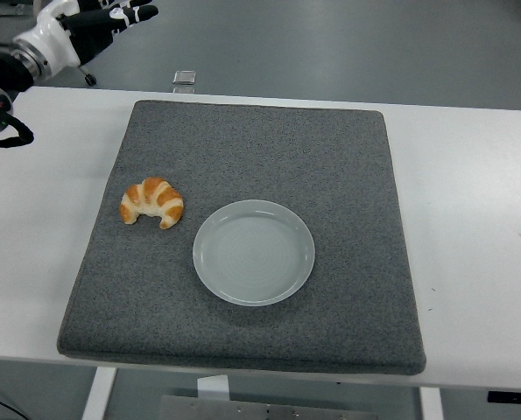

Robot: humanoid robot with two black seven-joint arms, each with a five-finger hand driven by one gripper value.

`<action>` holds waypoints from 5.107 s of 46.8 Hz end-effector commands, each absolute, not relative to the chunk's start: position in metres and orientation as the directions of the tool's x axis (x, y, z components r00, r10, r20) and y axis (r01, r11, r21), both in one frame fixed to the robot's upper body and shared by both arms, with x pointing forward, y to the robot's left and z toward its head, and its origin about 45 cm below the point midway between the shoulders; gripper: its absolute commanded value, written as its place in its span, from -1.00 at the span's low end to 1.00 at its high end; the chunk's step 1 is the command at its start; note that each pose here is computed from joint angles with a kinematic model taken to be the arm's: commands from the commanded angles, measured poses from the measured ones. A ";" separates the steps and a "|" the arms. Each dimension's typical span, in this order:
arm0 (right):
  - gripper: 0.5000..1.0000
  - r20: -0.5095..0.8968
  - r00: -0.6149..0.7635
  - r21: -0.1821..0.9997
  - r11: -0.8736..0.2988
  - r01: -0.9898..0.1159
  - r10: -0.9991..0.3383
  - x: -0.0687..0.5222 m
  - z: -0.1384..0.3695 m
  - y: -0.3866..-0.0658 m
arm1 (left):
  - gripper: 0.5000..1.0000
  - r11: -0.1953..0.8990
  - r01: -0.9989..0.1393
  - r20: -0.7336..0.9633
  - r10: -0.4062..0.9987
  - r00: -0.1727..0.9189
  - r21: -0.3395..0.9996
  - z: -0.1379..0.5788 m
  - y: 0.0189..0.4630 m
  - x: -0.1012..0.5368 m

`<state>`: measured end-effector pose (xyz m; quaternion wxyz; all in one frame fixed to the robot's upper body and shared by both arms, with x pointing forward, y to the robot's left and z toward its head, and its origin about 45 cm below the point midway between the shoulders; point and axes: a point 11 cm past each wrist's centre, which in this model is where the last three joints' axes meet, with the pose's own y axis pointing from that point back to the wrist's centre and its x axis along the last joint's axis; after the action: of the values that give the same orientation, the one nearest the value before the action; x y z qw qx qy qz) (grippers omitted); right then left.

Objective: Place the bread on the plate

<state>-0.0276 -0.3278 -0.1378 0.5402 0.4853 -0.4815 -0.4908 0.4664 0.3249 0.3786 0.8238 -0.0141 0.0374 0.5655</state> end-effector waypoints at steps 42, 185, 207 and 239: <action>0.72 0.042 0.056 0.997 0.046 0.068 -0.998 -0.029 -0.138 -0.327 | 0.95 0.420 -0.757 0.610 0.450 0.653 0.500 0.349 0.322 0.397; 0.72 0.050 0.056 0.996 0.054 0.067 -0.997 -0.029 -0.138 -0.328 | -1.00 0.524 -0.798 0.769 0.363 0.527 0.299 0.230 0.329 0.398; 0.72 0.051 0.054 0.996 0.055 0.067 -0.997 -0.029 -0.138 -0.329 | -1.00 0.301 -0.943 0.800 0.528 0.286 0.139 0.293 0.407 0.443; 0.72 0.053 0.053 0.996 0.056 0.065 -0.997 -0.028 -0.138 -0.329 | -1.00 0.491 -0.868 0.787 0.562 0.253 -0.072 0.462 0.329 0.499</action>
<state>-0.0277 -0.3292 -0.1377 0.5425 0.4818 -0.4836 -0.4896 0.4982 0.3555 0.4580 0.7546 0.2096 -0.3870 0.4866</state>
